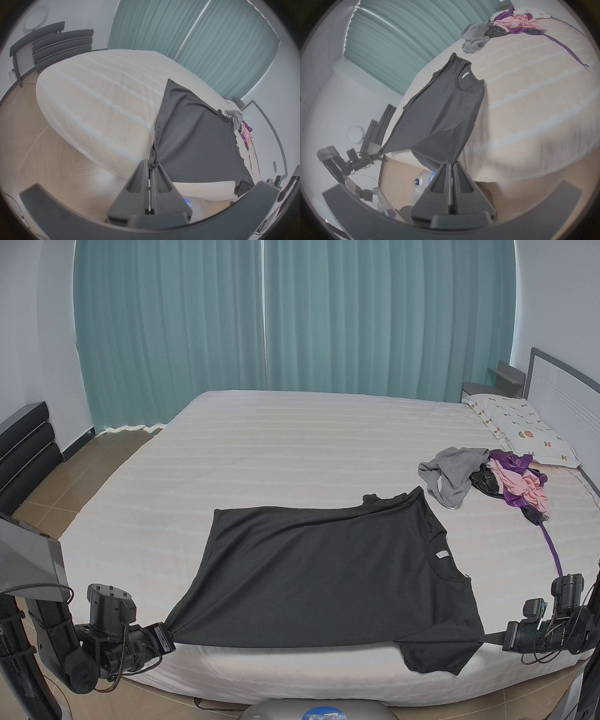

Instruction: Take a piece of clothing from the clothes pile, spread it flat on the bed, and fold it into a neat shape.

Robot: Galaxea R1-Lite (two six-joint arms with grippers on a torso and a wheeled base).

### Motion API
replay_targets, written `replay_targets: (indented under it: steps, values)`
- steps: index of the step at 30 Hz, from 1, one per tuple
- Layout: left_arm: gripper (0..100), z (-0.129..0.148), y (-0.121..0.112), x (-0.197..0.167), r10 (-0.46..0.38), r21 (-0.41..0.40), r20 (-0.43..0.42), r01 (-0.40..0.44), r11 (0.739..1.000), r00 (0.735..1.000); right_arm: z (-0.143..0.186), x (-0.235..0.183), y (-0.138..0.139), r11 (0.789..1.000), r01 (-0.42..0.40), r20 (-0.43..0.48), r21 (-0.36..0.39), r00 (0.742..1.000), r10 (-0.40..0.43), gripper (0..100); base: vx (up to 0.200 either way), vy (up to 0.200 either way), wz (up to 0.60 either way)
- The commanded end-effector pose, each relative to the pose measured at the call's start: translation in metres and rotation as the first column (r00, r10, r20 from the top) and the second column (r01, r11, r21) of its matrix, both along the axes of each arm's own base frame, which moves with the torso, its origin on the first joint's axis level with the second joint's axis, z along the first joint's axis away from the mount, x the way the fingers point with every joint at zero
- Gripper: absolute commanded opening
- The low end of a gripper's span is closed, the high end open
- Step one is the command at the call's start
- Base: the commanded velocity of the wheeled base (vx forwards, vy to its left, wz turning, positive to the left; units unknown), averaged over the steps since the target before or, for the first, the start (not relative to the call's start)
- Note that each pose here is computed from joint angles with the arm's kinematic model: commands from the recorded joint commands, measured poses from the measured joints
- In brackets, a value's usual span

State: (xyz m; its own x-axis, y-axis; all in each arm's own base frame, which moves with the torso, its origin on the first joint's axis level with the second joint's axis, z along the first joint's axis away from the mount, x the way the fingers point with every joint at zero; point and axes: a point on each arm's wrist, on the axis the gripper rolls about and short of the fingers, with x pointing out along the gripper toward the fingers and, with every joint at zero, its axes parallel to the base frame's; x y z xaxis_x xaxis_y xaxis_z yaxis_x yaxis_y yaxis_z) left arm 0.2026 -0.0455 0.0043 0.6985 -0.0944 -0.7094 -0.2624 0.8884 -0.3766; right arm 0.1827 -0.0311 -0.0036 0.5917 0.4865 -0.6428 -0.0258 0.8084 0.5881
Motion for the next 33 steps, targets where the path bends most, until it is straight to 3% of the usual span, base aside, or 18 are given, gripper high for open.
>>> replay_targets:
  steps: [1,8,23,33]
  values:
    - [0,-0.002,0.0,-0.004,-0.006,0.005,-0.011,0.006,1.0,1.0,0.005,-0.01,-0.001,0.999,-0.023,0.002,-0.03,1.0,0.023,0,0.0,0.0,0.0]
    - [0,-0.01,-0.001,-0.007,-0.018,0.009,-0.031,0.018,1.0,0.999,0.012,-0.024,-0.006,0.995,-0.048,-0.003,-0.084,0.999,0.048,0,0.0,0.0,0.0]
    - [0,-0.014,-0.006,-0.011,-0.056,0.022,-0.053,0.057,0.998,0.997,0.022,-0.046,0.001,0.988,-0.098,-0.081,-0.117,0.993,0.089,0,0.0,0.0,0.0]
    - [0,-0.013,-0.007,-0.021,-0.089,0.049,-0.124,0.096,0.994,0.988,0.022,-0.055,0.004,0.98,-0.131,-0.133,-0.147,0.985,0.111,0,0.0,0.0,0.0]
